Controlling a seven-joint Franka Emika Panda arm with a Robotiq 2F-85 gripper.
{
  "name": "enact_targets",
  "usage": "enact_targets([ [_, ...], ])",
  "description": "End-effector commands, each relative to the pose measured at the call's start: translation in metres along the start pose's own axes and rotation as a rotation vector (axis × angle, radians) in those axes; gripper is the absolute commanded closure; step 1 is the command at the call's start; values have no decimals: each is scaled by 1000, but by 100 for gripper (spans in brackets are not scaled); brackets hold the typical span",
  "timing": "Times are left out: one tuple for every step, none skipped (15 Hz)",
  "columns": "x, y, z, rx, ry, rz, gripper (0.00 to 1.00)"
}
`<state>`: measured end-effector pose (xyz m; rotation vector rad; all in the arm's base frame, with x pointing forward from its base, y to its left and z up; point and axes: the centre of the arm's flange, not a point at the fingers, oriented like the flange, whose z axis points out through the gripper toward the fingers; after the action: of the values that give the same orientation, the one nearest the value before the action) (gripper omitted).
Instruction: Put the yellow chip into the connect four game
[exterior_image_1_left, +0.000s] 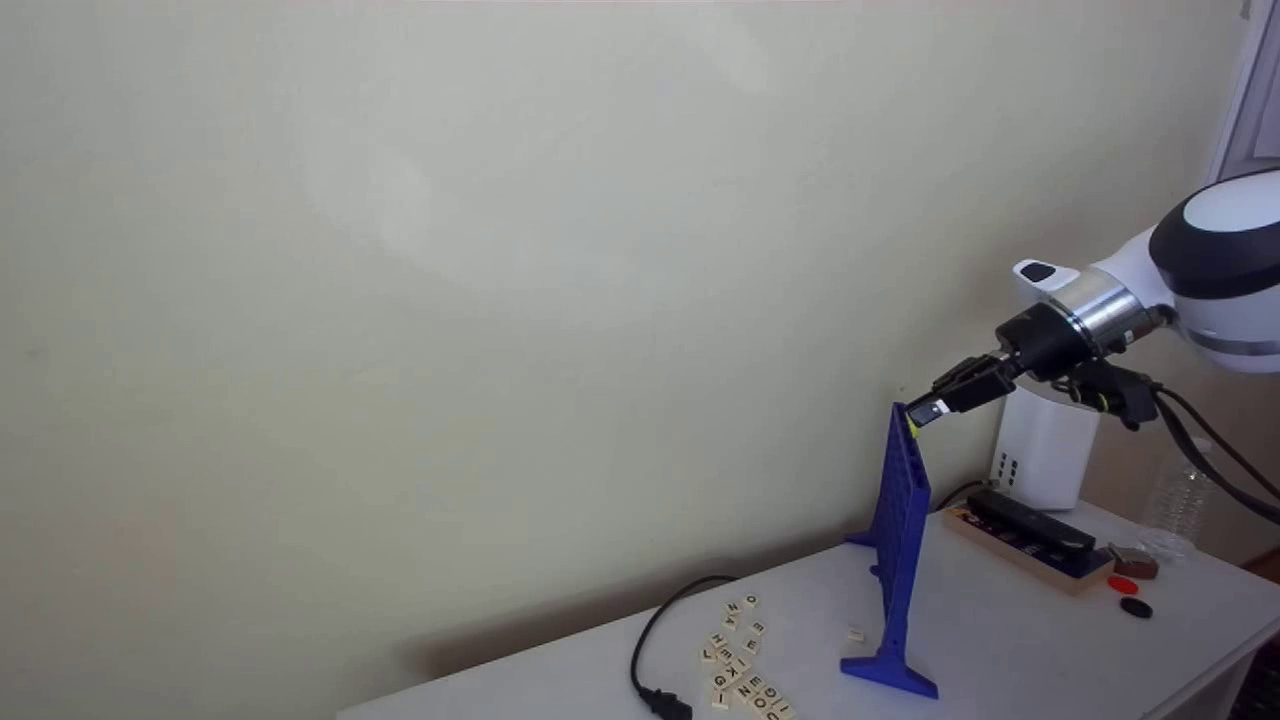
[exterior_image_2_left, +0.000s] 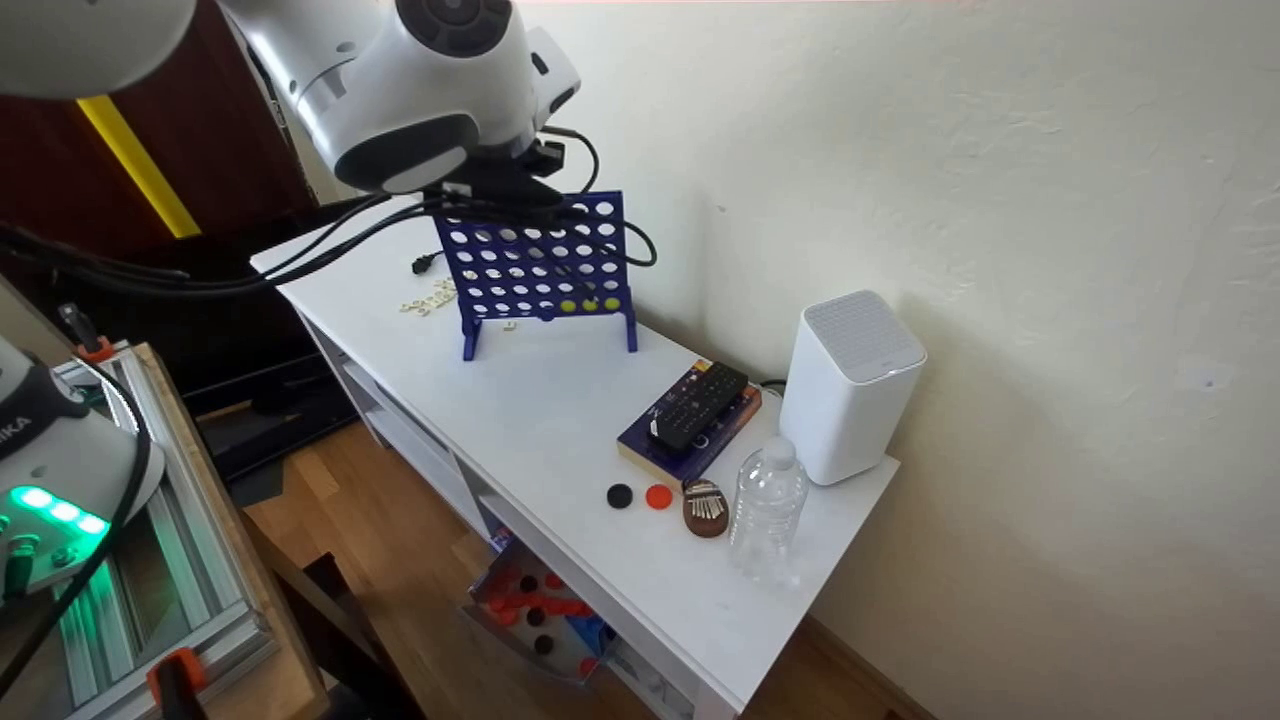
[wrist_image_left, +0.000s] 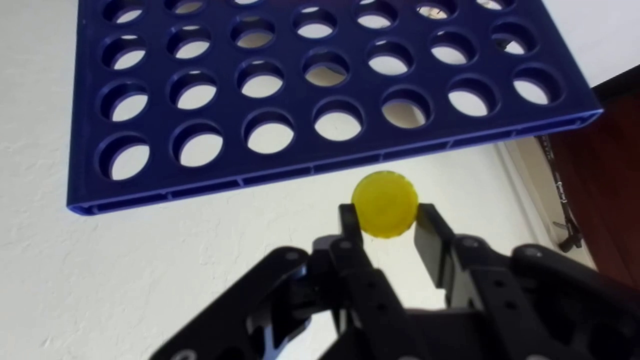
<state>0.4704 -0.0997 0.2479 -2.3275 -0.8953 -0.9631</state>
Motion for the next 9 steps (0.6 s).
enact_targets([
  [-1,11,-1,23,13,-22,92],
  [-1,11,-1,21,17,-26,92],
  [-1,12,-2,19,20,-29,92],
  [-2,12,-2,17,21,-32,92],
  [-2,12,-1,17,22,-33,92],
  [-3,11,-1,16,25,-32,92],
  [-4,11,0,16,26,-34,92],
  [-4,11,0,14,29,-37,92],
  [-5,11,0,15,29,-38,92],
])
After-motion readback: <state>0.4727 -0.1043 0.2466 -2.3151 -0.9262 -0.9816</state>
